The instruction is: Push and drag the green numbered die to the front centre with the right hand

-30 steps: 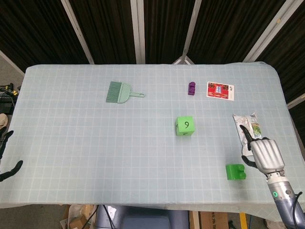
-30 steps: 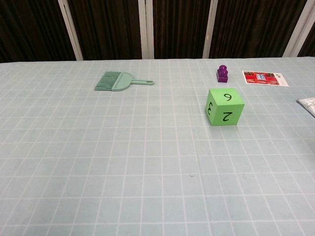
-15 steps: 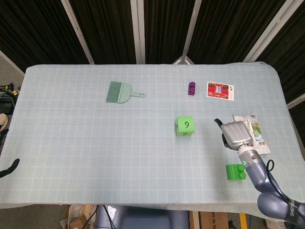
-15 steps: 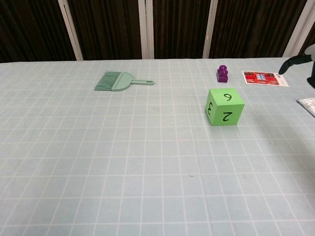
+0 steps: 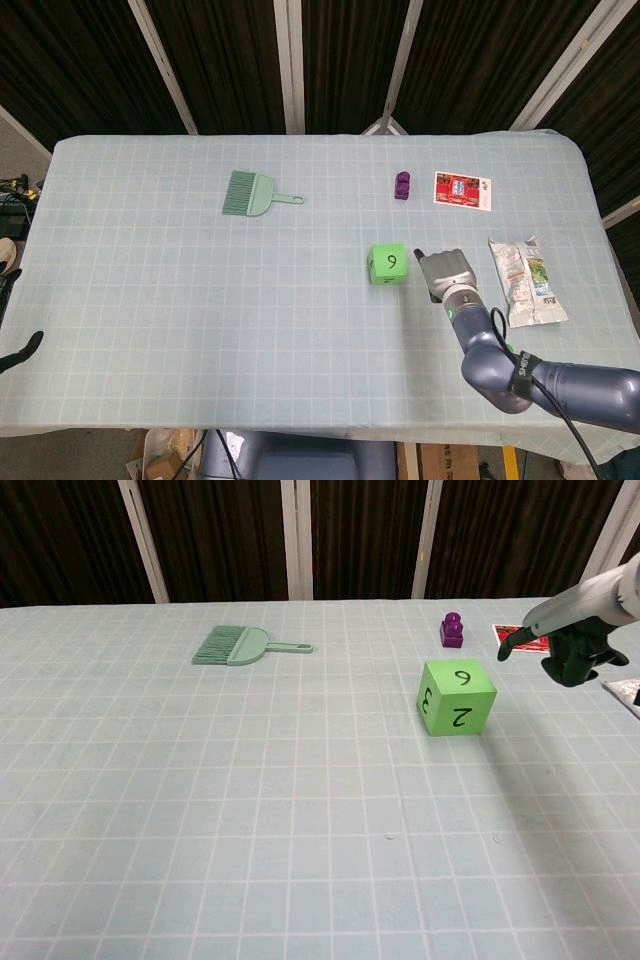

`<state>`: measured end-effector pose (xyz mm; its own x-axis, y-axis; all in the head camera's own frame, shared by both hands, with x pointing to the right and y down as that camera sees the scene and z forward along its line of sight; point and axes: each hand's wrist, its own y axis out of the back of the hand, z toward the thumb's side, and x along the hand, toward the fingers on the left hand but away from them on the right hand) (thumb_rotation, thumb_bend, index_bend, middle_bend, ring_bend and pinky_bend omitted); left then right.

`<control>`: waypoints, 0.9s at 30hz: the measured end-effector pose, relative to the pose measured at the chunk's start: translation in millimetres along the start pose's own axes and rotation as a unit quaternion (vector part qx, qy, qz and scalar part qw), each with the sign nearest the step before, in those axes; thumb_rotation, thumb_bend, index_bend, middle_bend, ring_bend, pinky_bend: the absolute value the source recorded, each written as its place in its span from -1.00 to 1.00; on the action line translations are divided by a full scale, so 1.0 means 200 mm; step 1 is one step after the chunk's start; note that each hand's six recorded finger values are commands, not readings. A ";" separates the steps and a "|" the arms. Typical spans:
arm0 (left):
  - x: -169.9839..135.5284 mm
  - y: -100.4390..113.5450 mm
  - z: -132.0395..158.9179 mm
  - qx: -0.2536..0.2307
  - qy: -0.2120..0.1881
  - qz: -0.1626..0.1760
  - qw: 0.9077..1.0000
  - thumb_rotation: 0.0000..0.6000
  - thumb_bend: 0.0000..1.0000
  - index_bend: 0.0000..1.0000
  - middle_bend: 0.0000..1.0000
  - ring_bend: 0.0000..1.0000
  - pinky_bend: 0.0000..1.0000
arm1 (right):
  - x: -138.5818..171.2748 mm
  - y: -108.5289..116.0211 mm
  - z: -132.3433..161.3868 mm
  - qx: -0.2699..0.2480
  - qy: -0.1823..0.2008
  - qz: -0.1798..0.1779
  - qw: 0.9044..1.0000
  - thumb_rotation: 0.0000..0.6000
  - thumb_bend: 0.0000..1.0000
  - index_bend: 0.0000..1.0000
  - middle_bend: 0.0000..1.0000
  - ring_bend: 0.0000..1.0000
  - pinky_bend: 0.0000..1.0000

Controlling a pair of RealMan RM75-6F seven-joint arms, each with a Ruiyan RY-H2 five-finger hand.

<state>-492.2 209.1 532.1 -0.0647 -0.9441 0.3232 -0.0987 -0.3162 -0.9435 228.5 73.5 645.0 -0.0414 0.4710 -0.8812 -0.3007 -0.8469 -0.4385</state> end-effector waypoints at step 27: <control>0.01 -0.01 -0.01 0.011 0.013 0.002 1.000 1.00 -0.33 -0.80 -1.00 -1.00 -0.84 | -0.12 0.21 0.16 0.024 -0.069 0.074 0.995 1.00 0.71 -0.92 0.64 0.68 0.39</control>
<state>-495.2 207.3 534.6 -0.0917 -0.9430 0.3200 -0.0758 -0.3138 -0.9465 186.0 35.3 654.2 -0.2185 0.3749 -0.9009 -0.3258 -0.8983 -0.2948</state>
